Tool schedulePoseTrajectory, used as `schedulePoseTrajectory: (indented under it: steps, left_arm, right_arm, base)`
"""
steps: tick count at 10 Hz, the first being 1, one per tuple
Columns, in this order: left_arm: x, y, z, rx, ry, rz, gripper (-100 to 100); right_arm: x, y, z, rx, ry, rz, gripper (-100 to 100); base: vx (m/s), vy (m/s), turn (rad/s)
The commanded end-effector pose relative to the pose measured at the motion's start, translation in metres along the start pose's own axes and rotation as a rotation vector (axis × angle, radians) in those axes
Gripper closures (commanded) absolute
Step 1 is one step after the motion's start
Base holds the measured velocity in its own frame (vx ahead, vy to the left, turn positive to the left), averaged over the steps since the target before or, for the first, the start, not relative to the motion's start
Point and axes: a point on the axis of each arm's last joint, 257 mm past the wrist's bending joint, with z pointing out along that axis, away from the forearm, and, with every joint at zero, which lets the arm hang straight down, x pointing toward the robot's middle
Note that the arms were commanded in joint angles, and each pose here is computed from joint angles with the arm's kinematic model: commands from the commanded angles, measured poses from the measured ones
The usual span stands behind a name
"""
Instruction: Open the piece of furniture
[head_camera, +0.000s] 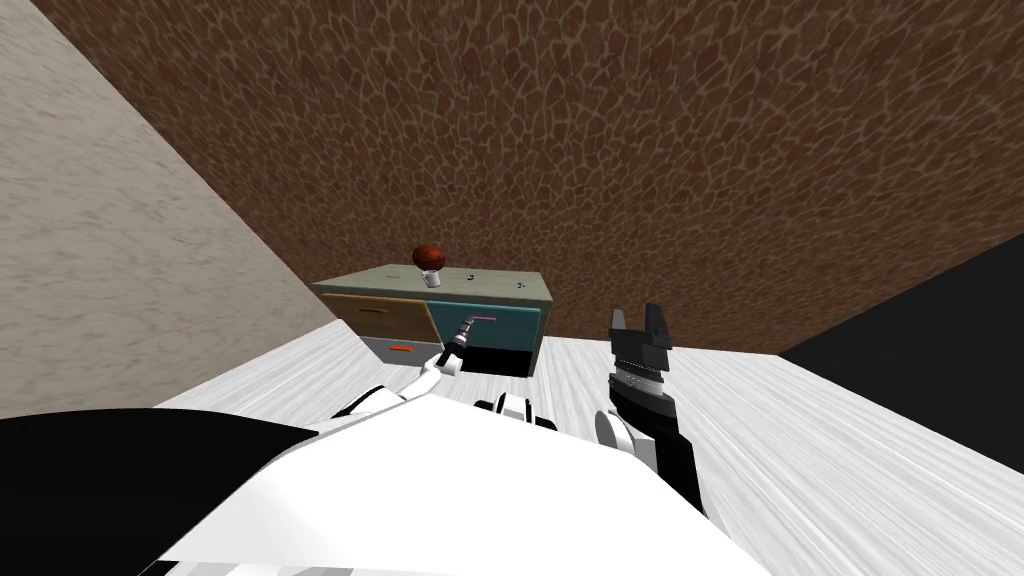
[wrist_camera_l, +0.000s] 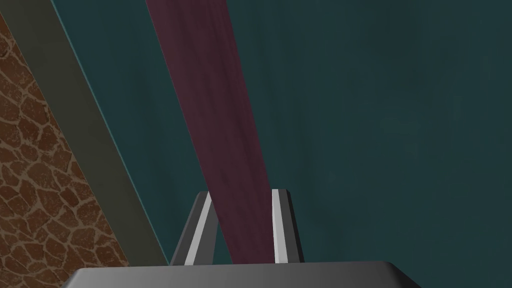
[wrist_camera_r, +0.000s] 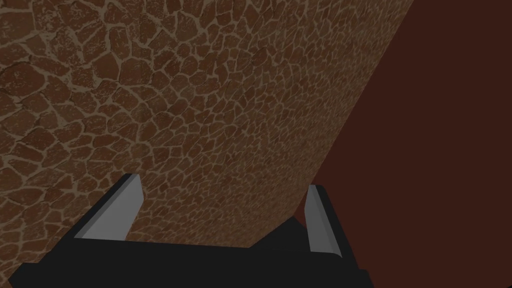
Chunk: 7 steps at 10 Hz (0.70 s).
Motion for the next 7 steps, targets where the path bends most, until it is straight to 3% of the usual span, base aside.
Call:
schedulePoseTrajectory:
  steps: [1, 3, 7]
  left_arm:
    - [0.010, 0.010, -0.017, -0.022, -0.010, -0.015, 100]
    - [0.008, 0.015, -0.028, -0.030, -0.013, -0.016, 100]
    - [0.007, 0.007, -0.053, -0.014, -0.056, -0.029, 100]
  right_arm:
    - [0.000, 0.000, 0.000, 0.000, 0.000, 0.000, 0]
    - [0.000, 0.000, 0.000, 0.000, 0.000, 0.000, 0]
    - [0.000, 0.000, 0.000, 0.000, 0.000, 0.000, 0]
  base:
    - [0.023, 0.030, -0.132]
    - [0.015, 0.028, -0.042]
    - [0.016, 0.042, -0.118]
